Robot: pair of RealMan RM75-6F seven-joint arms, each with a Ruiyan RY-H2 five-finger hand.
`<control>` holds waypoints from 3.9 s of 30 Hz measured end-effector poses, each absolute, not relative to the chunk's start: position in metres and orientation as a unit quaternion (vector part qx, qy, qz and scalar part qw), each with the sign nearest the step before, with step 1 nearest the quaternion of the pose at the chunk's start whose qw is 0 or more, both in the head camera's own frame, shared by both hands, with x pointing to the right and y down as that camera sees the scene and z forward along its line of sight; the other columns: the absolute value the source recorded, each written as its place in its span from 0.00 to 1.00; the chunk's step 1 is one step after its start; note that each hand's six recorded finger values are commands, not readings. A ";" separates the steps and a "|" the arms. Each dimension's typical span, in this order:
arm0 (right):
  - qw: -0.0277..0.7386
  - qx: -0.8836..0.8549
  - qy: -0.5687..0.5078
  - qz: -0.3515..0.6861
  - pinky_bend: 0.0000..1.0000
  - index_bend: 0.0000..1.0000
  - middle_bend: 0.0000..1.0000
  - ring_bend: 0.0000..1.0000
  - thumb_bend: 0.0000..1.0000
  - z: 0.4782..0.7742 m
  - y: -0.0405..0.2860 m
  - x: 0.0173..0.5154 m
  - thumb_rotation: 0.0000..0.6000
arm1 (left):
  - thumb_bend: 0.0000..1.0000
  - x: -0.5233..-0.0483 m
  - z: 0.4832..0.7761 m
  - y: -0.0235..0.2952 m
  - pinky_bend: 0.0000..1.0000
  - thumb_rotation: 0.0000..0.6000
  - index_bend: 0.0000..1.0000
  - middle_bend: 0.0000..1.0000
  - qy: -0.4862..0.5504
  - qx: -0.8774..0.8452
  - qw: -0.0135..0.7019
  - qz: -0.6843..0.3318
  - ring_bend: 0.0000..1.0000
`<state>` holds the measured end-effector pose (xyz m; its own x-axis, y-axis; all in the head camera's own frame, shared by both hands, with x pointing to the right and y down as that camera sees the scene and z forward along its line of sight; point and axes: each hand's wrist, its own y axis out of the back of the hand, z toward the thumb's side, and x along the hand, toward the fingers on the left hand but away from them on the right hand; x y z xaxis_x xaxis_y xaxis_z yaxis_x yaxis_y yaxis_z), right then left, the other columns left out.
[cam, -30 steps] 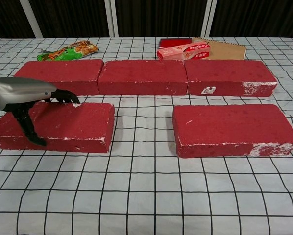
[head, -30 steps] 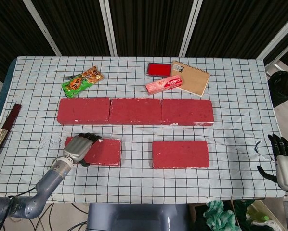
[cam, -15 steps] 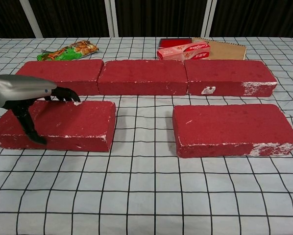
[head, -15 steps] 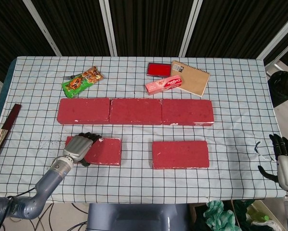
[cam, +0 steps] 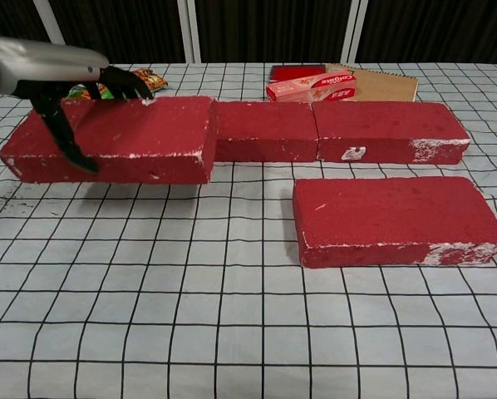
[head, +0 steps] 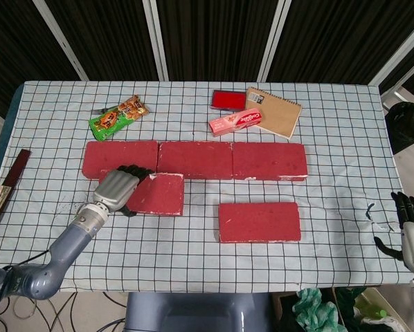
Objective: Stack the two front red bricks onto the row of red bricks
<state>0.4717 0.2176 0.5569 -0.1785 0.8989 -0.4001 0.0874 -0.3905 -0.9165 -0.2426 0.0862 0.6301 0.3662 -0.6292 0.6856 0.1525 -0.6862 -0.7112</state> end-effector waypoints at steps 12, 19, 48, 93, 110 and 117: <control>0.314 -0.534 -0.453 0.641 0.14 0.04 0.04 0.01 0.16 0.560 0.215 0.487 1.00 | 0.15 -0.232 0.650 0.019 0.21 1.00 0.23 0.25 0.159 -0.726 0.351 -0.569 0.12; 0.309 -0.522 -0.454 0.652 0.14 0.04 0.04 0.01 0.16 0.562 0.215 0.494 1.00 | 0.15 -0.226 0.665 -0.008 0.21 1.00 0.23 0.24 0.163 -0.719 0.339 -0.584 0.12; 0.307 -0.508 -0.456 0.663 0.14 0.04 0.04 0.01 0.16 0.565 0.213 0.500 1.00 | 0.15 -0.217 0.686 -0.037 0.19 1.00 0.23 0.23 0.155 -0.720 0.337 -0.587 0.11; 0.306 -0.502 -0.462 0.664 0.14 0.04 0.04 0.01 0.16 0.564 0.213 0.502 1.00 | 0.01 -0.210 0.699 -0.031 0.12 1.00 0.13 0.15 0.140 -0.717 0.342 -0.591 0.05; 0.303 -0.501 -0.462 0.666 0.14 0.04 0.04 0.01 0.16 0.565 0.213 0.502 1.00 | 0.00 -0.209 0.699 -0.030 0.12 1.00 0.12 0.14 0.139 -0.713 0.341 -0.597 0.05; 0.304 -0.500 -0.462 0.667 0.14 0.04 0.04 0.01 0.16 0.566 0.213 0.502 1.00 | 0.00 -0.208 0.702 -0.029 0.12 1.00 0.11 0.14 0.138 -0.711 0.340 -0.600 0.05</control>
